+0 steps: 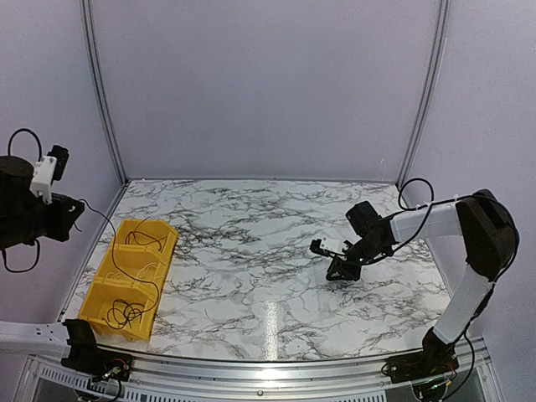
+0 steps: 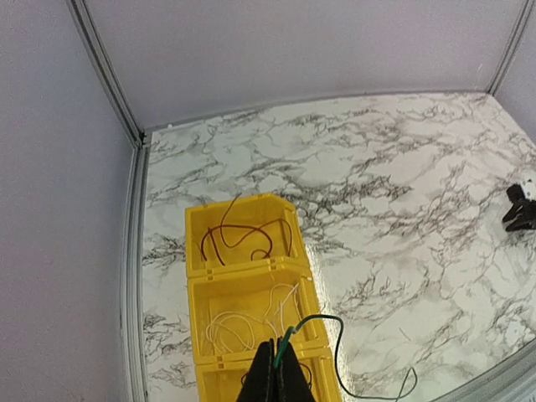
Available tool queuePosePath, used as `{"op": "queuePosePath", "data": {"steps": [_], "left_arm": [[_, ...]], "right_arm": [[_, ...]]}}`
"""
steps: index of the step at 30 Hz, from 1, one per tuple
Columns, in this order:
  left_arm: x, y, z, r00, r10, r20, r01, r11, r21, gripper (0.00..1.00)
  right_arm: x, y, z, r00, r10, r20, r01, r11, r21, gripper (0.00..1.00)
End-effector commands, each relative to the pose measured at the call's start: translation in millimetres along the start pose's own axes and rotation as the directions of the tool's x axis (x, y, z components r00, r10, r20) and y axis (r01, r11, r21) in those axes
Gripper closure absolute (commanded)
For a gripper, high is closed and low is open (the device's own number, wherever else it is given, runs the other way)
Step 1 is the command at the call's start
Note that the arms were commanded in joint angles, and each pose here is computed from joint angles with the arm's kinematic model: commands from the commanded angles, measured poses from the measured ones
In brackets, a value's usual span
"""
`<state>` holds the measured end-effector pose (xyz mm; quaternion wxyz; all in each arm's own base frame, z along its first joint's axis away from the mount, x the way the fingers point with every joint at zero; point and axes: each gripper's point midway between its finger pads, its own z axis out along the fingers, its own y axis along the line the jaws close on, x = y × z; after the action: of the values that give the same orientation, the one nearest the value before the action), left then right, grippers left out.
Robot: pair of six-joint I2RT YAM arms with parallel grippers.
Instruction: Untangle the cables
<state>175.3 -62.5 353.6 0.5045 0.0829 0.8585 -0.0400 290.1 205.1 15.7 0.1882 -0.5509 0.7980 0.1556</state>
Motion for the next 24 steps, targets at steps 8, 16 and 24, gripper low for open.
{"op": "queuePosePath", "data": {"steps": [8, 16, 24], "left_arm": [[87, -24, 7, 0.905, 0.113, -0.411, -0.073, 0.991, 0.114, 1.0], [188, -26, 41, 0.687, 0.107, -0.718, -0.153, 0.988, 0.001, 1.0], [224, -1, 67, 0.664, -0.046, -0.746, -0.239, 0.933, -0.27, 1.0]], "right_arm": [[75, 13, 20, 0.96, 0.087, -0.265, -0.093, 0.996, -0.012, 0.75], [75, 13, 20, 0.961, 0.084, -0.264, -0.091, 0.996, -0.013, 0.75], [75, 12, 20, 0.961, 0.084, -0.264, -0.09, 0.996, -0.012, 0.75]]}}
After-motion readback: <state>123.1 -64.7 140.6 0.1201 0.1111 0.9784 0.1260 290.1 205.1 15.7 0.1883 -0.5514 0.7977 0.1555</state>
